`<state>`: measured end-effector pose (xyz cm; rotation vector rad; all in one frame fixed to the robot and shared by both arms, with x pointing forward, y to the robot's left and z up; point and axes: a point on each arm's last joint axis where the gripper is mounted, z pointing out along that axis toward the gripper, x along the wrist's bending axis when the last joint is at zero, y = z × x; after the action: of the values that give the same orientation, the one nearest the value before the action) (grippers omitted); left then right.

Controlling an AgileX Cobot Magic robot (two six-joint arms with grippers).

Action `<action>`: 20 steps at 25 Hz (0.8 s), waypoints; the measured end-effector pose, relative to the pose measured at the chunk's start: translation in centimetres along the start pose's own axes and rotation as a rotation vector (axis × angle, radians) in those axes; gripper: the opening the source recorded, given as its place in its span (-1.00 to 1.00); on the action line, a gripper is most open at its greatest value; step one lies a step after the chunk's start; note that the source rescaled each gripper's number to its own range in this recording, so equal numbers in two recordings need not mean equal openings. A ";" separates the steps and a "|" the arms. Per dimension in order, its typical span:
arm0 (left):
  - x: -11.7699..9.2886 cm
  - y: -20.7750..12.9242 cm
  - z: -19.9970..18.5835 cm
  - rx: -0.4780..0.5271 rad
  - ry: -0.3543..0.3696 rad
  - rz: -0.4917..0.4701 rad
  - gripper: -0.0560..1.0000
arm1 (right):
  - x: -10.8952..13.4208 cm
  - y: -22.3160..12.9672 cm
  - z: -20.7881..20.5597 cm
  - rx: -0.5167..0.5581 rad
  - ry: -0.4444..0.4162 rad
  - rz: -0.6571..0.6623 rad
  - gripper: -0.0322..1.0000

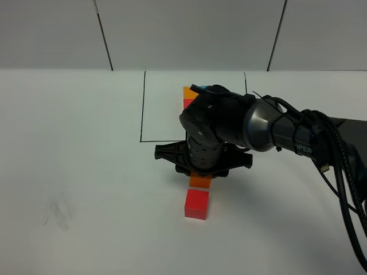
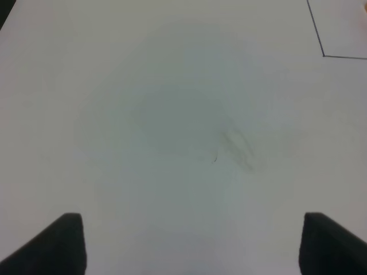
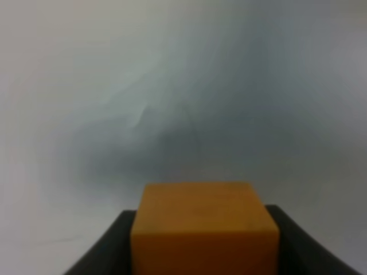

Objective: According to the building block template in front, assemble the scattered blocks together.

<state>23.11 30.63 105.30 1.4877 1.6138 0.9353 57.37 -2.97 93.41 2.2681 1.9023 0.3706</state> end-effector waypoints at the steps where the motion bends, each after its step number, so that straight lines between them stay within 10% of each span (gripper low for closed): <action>1: 0.0 0.0 0.0 0.000 0.000 0.000 0.37 | 0.1 -0.1 0.0 -0.004 -0.003 -0.003 -0.40; 20: 0.0 0.0 0.0 0.000 0.000 0.000 0.37 | 0.1 -0.9 1.8 0.012 -0.059 0.008 -0.40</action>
<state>23.11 30.63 105.30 1.4877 1.6138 0.9353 57.09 -2.60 91.48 2.2690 1.8722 0.2908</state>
